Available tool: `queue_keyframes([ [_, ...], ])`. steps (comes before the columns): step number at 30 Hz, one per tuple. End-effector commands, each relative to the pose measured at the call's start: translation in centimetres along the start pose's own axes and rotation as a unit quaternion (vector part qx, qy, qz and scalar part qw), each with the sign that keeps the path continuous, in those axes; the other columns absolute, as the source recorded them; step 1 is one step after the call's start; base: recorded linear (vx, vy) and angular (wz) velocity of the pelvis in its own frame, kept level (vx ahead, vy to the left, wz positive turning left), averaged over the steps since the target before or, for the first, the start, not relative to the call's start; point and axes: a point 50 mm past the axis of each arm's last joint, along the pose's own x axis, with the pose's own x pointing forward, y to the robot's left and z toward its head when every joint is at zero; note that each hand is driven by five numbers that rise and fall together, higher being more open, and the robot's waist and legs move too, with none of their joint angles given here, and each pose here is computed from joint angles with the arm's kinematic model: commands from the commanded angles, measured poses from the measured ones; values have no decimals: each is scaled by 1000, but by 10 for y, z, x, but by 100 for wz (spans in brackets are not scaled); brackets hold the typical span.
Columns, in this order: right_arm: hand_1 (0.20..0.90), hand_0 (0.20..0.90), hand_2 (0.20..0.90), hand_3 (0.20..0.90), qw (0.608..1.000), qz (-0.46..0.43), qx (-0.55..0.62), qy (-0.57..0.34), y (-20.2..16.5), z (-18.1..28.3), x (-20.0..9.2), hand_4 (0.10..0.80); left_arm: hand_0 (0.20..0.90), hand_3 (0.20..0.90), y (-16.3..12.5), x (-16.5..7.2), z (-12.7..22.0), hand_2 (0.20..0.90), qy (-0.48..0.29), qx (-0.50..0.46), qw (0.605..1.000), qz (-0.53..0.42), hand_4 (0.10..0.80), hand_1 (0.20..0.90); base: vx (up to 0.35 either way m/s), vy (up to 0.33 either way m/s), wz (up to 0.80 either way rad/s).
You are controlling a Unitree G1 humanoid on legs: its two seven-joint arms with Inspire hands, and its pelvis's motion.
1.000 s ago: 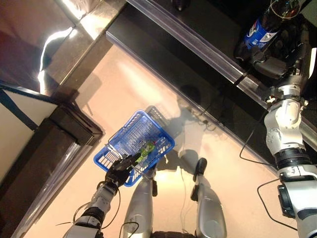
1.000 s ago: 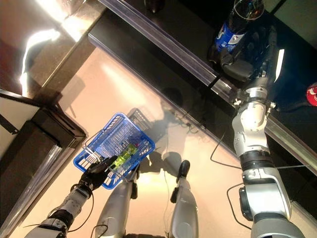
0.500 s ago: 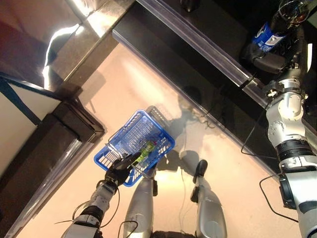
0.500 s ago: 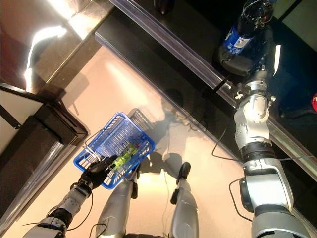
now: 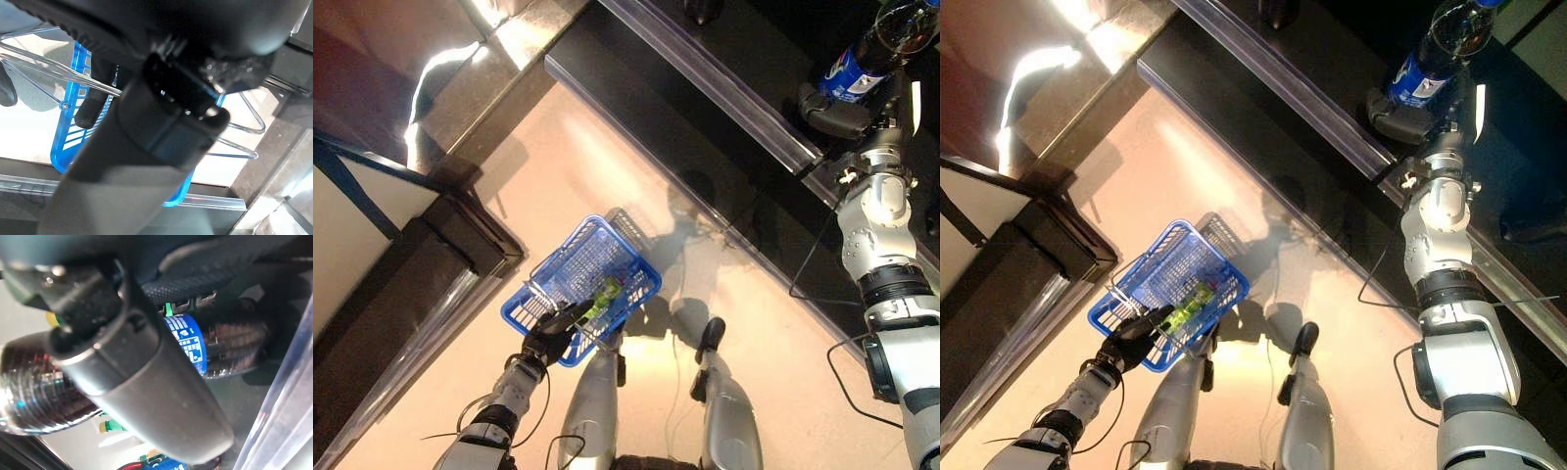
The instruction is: Pick up the drink and place into the basket.
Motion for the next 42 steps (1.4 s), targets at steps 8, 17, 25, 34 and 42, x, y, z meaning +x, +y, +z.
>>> queue_keyframes([
  [8, 300, 300, 300, 200, 991, 34, 8, -128, 3, 75, 26, 100, 300, 200, 34, -25, 7, 300, 22, 54, 998, 3, 100, 300, 9, -6, 4],
  [17, 300, 300, 300, 200, 991, 34, 5, -129, 3, 72, 24, 100, 300, 200, 31, -24, 6, 300, 19, 54, 998, -3, 100, 300, 0, 0, 0],
  [25, 300, 300, 300, 200, 989, 52, 1, -138, 8, 74, 23, 100, 300, 200, 31, -24, 7, 300, 19, 54, 998, -2, 100, 300, 0, 0, 0],
  [34, 300, 300, 300, 200, 986, 97, -20, -136, 23, 61, 8, 100, 300, 200, 32, -27, 4, 300, 14, 53, 998, -13, 100, 300, 11, -7, 0],
  [42, 300, 300, 300, 200, 986, 123, -58, -92, 13, 26, -22, 100, 300, 200, 29, -33, 1, 300, 5, 40, 999, -32, 100, 300, 107, -20, 3],
])
